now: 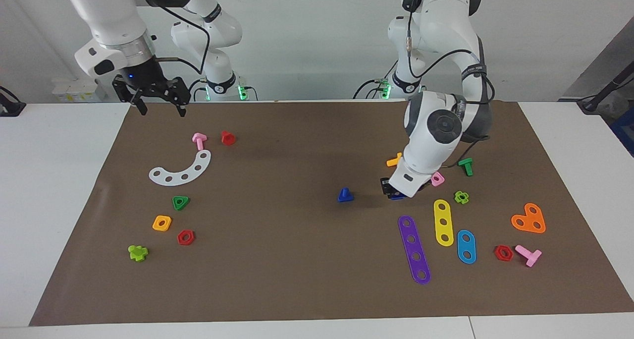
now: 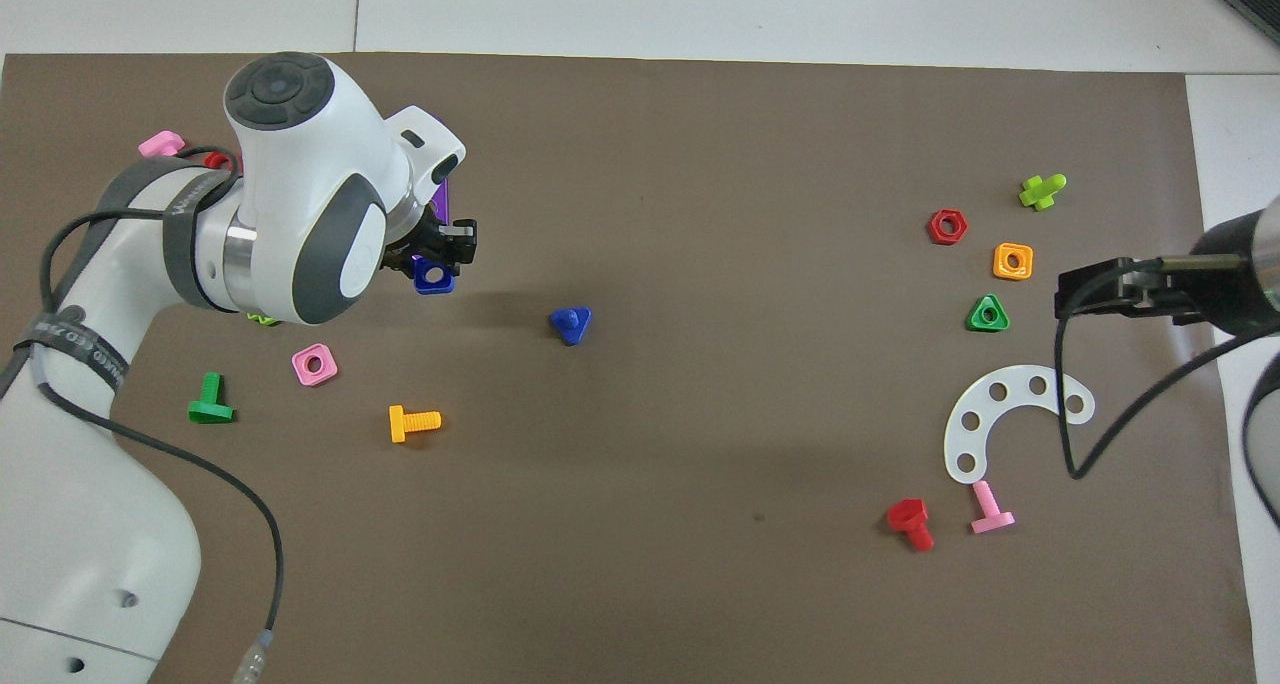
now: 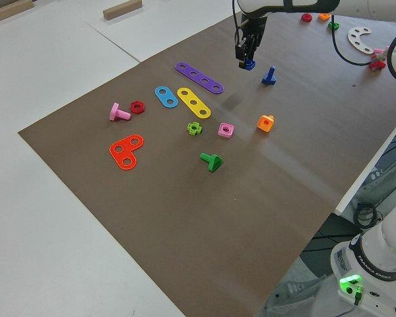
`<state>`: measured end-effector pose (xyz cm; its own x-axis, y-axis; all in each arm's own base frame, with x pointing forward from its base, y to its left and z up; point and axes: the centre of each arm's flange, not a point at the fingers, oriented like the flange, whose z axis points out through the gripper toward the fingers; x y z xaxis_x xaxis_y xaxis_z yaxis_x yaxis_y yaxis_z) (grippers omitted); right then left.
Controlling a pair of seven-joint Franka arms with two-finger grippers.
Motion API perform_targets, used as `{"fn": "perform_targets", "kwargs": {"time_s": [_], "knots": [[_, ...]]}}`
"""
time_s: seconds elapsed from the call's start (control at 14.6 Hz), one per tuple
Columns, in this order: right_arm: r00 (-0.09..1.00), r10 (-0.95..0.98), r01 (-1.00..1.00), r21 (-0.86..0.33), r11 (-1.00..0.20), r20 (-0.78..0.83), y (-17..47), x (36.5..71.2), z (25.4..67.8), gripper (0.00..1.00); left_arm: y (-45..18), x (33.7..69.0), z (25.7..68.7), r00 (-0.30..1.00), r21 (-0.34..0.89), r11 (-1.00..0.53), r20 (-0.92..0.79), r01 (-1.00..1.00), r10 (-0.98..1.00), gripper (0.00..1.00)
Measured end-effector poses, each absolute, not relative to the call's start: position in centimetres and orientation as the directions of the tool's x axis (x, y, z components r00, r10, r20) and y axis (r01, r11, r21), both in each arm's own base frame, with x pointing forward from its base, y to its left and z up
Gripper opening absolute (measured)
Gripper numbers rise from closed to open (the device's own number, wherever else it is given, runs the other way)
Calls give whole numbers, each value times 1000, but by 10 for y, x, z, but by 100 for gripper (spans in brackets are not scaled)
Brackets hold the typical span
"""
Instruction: Unscrew and place screws in storage area
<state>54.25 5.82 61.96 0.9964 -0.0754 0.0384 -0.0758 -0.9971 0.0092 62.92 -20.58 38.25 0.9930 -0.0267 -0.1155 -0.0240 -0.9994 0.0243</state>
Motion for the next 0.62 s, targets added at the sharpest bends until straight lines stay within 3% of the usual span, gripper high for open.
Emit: {"fn": "perform_targets", "kwargs": {"time_s": [0.41, 0.48, 0.62], "knots": [[986, -149, -149, -6, -989, 74, 288, 581, 514, 100, -181, 594, 322, 993, 36, -997, -90, -73, -76, 47], [984, -156, -155, -17, -988, 82, 325, 587, 493, 100, -180, 590, 318, 993, 36, -997, -87, -74, -77, 53], [984, -145, -143, -32, -989, 103, 379, 593, 451, 100, -181, 589, 322, 994, 39, -996, -78, -76, -79, 75]]}}
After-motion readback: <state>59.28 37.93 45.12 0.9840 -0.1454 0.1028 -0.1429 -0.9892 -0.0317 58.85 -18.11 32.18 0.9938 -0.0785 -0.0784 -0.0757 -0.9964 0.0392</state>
